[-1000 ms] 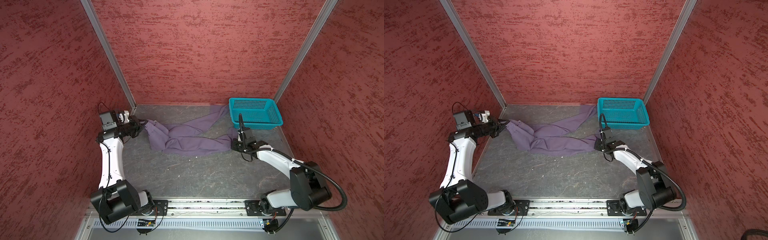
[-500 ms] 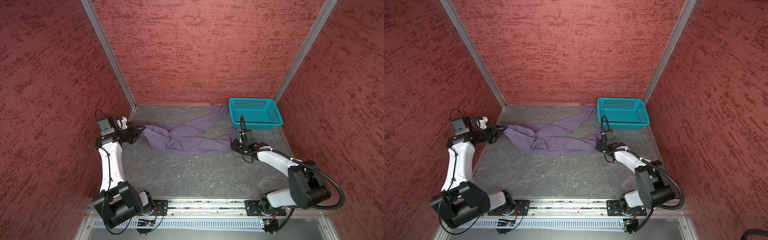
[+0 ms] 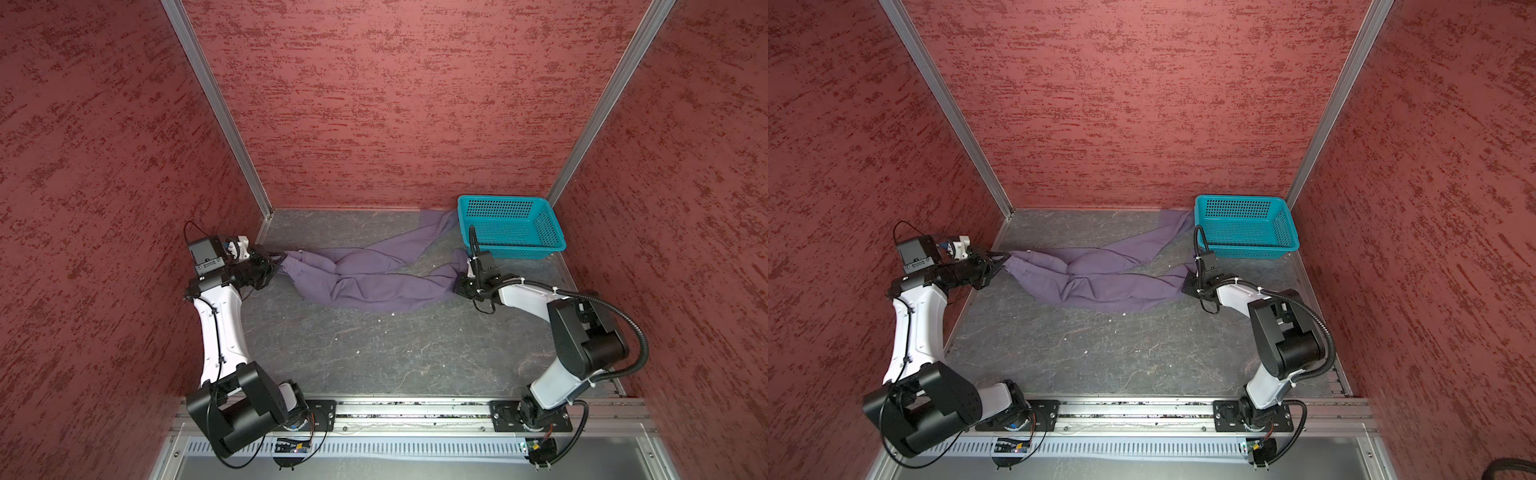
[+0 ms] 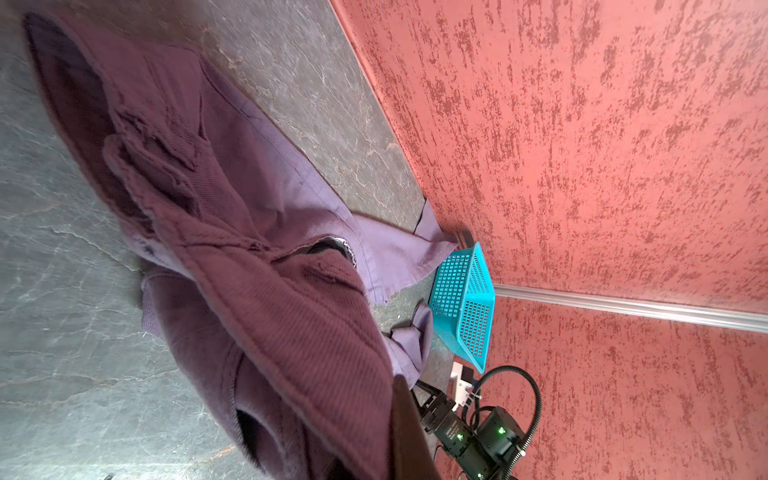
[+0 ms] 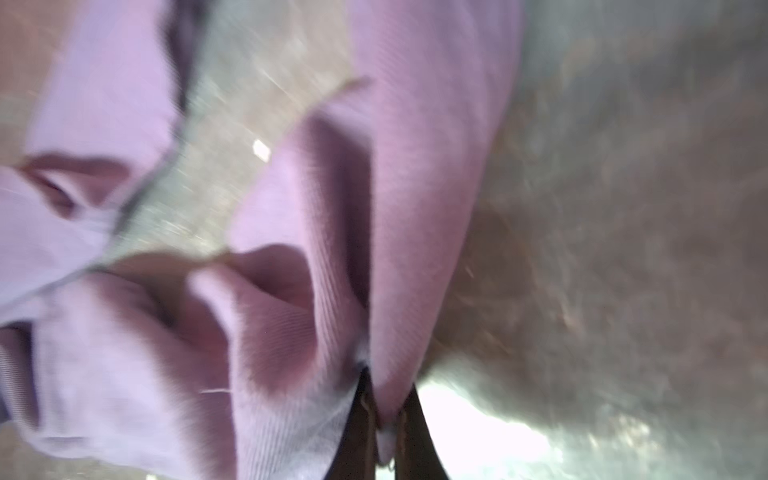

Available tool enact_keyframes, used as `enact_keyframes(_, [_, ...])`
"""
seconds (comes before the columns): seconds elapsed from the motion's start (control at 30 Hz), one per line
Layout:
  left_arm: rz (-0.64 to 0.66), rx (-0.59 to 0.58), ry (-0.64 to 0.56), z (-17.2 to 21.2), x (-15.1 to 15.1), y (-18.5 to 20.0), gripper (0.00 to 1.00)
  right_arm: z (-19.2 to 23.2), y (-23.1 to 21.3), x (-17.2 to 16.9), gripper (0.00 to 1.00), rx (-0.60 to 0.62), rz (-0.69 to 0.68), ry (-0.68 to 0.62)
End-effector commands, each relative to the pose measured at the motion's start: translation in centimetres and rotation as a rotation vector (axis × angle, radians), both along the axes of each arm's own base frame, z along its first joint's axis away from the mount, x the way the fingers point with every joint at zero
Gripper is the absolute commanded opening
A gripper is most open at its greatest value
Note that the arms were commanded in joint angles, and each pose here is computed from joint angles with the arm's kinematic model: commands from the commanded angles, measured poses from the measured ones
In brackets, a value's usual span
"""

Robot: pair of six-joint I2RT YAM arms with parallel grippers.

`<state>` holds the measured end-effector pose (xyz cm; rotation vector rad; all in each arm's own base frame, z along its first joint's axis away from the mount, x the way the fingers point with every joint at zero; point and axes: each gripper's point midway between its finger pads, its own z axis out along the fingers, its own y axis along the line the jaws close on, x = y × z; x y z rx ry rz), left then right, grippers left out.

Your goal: Fold and stack the trousers

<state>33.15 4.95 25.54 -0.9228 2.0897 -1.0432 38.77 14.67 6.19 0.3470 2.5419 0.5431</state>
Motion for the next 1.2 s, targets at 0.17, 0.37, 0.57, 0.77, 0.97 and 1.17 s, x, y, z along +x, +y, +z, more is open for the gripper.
enact_keyframes(0.17, [0.226,-0.042,0.033,-0.1,-1.9,5.1,0.00,17.9,-7.2,0.6,0.00,-0.282,-0.184,-0.438])
enact_keyframes(0.37, [0.300,-0.145,0.051,-3.1,-2.6,6.4,0.00,19.2,-16.5,-5.8,0.00,-0.425,-0.497,-0.436])
enact_keyframes(0.57, [0.275,-0.156,0.105,-6.1,-3.3,5.2,0.00,13.1,-20.9,-10.2,0.00,-0.313,-0.682,-0.310])
enact_keyframes(0.77, [0.311,-0.127,0.213,-10.4,-5.0,5.6,0.00,6.8,-24.3,-11.6,0.00,-0.163,-0.802,-0.200])
enact_keyframes(0.97, [0.428,-0.131,0.339,-13.9,-7.8,7.0,0.00,3.0,-26.1,-12.7,0.05,-0.044,-0.885,-0.123])
enact_keyframes(1.17, [0.537,-0.230,0.422,-16.9,-10.8,7.4,0.25,3.0,-25.9,-11.8,0.37,0.027,-0.868,-0.172])
